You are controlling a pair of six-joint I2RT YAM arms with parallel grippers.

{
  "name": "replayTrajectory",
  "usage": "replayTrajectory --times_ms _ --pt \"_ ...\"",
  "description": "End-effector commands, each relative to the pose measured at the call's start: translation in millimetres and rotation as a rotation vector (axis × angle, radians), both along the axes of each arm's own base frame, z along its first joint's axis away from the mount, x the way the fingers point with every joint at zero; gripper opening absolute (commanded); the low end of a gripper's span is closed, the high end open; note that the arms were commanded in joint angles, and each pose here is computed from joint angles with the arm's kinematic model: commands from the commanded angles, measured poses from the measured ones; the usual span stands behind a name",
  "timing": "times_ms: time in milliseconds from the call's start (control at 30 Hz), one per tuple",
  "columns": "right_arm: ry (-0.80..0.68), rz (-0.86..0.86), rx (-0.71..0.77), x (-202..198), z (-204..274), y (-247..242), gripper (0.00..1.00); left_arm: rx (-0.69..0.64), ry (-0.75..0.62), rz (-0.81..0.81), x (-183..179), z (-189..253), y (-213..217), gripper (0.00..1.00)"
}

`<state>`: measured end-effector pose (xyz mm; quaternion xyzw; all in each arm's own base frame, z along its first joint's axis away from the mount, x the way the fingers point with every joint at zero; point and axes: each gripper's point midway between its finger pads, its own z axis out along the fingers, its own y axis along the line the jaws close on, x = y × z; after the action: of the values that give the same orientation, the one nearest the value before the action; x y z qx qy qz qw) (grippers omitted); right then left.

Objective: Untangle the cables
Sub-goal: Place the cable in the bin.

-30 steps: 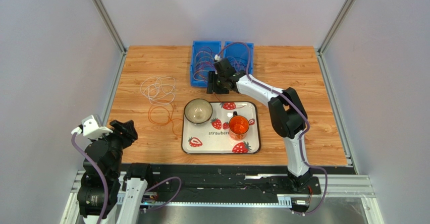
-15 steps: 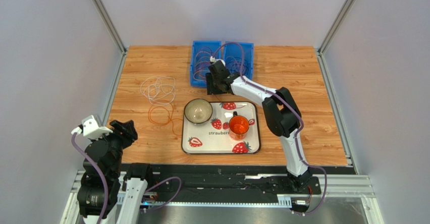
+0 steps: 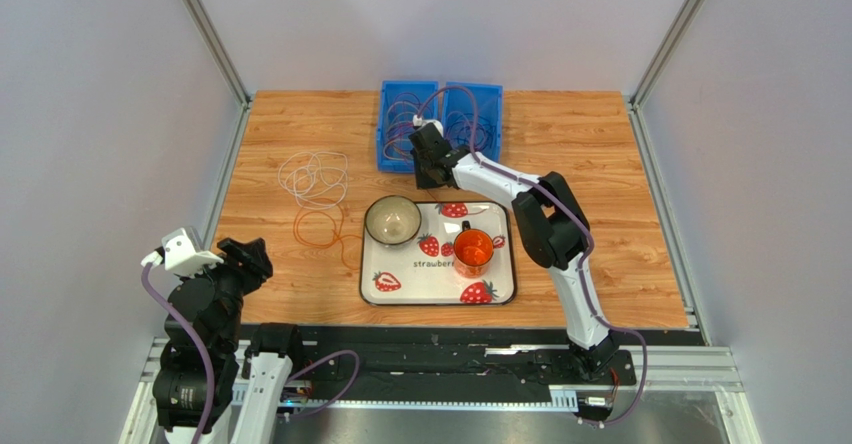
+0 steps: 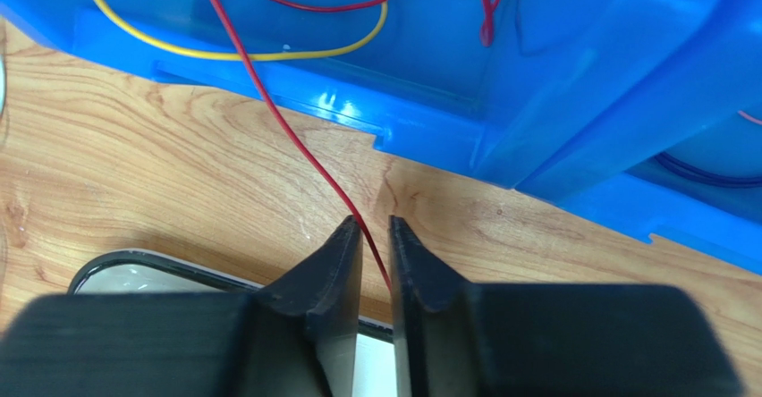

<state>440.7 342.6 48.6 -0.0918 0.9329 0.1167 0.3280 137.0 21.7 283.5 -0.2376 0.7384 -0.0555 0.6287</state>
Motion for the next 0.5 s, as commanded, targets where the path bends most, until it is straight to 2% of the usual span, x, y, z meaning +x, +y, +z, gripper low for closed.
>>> replayTrajectory --times_ms 0,233,467 --pt "-0.079 0.032 0.038 10 23 21 0.15 0.003 -0.012 -0.008 3 3 -1 0.64" --pt "-0.114 0.063 0.069 1 54 31 0.02 0.002 -0.013 -0.01 3 3 -1 0.64" --pt "-0.187 0.084 0.1 1 98 34 0.0 0.002 -0.016 -0.01 2 4 -1 0.64"
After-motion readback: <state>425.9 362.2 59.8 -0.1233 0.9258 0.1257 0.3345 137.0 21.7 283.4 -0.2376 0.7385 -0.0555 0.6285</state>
